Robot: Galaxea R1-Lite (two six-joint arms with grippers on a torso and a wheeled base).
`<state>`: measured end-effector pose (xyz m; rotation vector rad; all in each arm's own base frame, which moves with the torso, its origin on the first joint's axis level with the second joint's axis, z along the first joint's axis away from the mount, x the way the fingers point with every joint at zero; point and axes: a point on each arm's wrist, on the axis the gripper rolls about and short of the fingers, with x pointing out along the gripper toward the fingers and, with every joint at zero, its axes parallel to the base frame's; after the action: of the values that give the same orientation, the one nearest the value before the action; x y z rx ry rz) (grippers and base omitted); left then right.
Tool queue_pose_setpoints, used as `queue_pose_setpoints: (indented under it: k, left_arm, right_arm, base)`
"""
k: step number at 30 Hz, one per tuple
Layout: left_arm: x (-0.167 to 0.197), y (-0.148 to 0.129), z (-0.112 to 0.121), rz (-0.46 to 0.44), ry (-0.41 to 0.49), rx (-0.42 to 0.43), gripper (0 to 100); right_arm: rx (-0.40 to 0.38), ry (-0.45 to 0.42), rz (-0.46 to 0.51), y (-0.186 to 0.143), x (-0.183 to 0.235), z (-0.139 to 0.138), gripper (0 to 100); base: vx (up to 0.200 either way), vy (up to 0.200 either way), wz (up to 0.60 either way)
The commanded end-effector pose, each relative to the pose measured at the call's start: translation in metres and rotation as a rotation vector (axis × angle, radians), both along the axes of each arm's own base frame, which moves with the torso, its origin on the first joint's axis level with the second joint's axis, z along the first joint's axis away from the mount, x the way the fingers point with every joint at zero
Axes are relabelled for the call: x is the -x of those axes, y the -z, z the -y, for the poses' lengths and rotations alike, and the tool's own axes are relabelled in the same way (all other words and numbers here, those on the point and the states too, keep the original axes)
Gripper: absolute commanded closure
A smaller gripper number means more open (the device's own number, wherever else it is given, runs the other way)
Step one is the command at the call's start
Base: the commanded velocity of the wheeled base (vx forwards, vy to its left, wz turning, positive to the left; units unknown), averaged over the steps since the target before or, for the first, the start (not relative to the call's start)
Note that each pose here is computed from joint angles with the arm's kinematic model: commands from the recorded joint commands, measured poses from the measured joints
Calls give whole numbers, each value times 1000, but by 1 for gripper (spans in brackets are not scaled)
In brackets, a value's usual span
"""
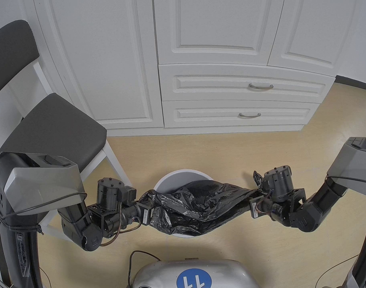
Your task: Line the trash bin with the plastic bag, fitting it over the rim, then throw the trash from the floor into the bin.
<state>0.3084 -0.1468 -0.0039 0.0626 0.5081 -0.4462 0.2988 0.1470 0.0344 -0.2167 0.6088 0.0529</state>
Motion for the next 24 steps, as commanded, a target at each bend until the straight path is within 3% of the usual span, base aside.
queue_pose_setpoints:
  k: [1, 7, 17, 24]
  left_arm:
    - [7, 6, -11, -36, 14, -29, 100]
    - [12, 9, -15, -52, 36, -57, 100]
    - [18, 8, -31, -75, 95, -109, 100]
    - [22, 11, -33, -88, 114, -131, 100]
  right_arm:
    - [58, -74, -72, -1, 29, 17, 100]
    - [120, -174, -136, 0, 47, 27, 100]
    - [224, -252, -207, 1, 58, 54, 100]
    - [241, -284, -233, 6, 62, 56, 100]
  base:
    - [0, 0, 0]
    - [0, 0, 0]
    - [0, 0, 0]
    - [0, 0, 0]
